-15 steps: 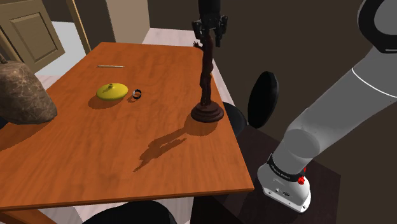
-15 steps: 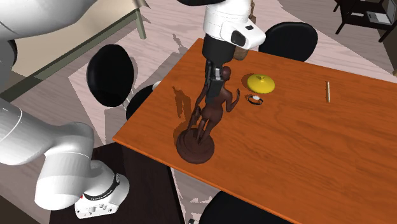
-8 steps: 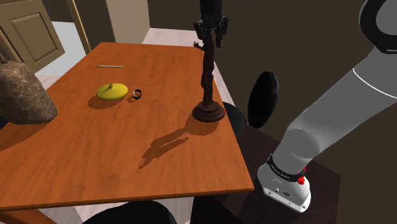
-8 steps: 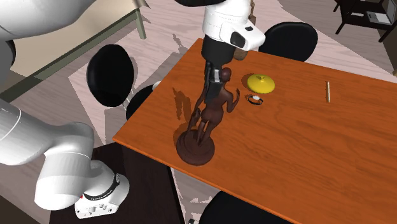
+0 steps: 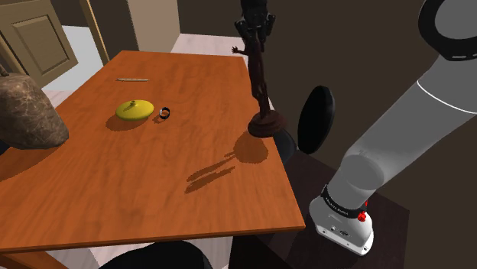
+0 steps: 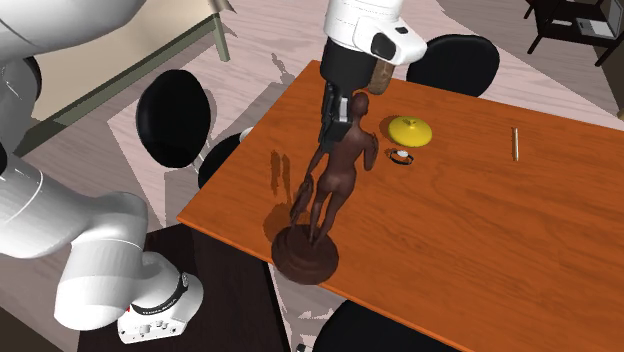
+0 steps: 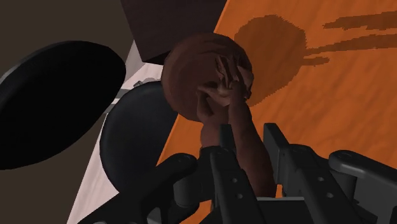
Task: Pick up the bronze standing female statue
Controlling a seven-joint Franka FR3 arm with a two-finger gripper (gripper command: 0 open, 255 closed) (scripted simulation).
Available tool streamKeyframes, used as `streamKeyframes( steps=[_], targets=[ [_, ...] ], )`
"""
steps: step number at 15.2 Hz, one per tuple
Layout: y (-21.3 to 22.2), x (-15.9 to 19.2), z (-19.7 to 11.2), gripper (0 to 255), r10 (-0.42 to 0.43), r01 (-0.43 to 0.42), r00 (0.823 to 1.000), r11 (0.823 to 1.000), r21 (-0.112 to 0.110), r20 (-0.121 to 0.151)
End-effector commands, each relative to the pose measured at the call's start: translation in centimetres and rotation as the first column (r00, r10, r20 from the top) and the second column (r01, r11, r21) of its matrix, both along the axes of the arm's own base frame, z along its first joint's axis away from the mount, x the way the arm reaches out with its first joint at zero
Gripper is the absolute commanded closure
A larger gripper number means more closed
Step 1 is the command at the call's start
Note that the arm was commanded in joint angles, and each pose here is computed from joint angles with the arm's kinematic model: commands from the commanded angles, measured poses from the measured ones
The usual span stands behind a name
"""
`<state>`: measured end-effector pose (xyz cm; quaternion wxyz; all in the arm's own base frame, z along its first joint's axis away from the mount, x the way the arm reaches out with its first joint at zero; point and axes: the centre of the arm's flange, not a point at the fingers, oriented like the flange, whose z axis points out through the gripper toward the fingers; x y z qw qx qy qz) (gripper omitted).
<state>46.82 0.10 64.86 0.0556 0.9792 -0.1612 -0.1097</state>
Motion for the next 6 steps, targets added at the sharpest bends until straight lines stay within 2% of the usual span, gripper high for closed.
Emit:
streamKeyframes(
  steps=[1,6],
  targets=[
    [0.1,-0.1,1.1,255,0.000,0.000,1.000,1.000,0.000,0.001],
    [0.1,-0.1,2.8,255,0.000,0.000,1.000,1.000,0.000,0.001]
  ],
)
